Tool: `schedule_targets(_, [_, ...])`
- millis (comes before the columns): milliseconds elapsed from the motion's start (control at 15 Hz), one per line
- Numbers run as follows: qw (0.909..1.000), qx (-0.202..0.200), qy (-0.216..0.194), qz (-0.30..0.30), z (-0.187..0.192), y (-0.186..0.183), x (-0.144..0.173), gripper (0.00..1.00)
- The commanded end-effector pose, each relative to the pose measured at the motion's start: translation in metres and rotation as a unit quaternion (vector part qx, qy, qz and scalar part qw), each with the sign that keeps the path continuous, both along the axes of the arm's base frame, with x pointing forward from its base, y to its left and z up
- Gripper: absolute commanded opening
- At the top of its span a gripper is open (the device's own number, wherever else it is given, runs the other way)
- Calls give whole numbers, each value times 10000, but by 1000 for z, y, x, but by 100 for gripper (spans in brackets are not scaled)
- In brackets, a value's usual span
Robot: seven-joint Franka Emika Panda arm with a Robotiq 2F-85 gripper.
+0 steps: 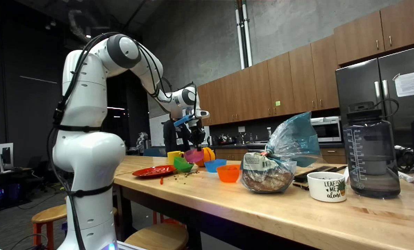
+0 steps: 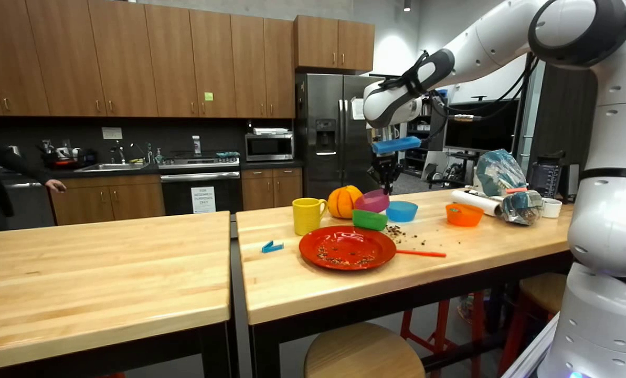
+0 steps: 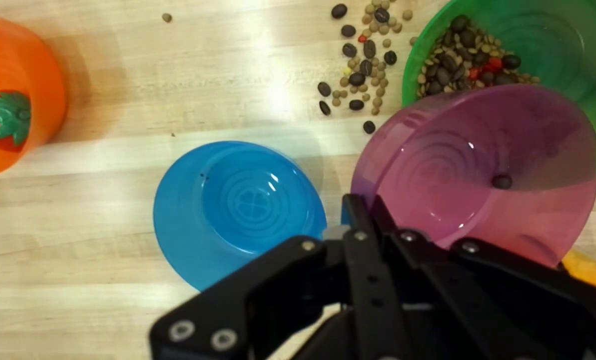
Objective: Pour the contents in the purple bowl into the green bowl.
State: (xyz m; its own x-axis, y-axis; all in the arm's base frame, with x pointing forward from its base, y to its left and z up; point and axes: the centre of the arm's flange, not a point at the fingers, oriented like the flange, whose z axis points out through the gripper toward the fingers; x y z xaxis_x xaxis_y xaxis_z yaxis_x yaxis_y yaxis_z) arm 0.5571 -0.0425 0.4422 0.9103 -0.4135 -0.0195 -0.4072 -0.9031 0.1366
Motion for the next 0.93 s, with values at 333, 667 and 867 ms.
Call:
schedule_targets(333, [9978, 328, -131, 564, 10, -23, 14, 1])
schedule_targets(667, [9907, 630, -241, 1178, -6, -40, 24, 1])
schedule_targets(867, [9881, 739, -230, 1328, -22, -55, 31, 1])
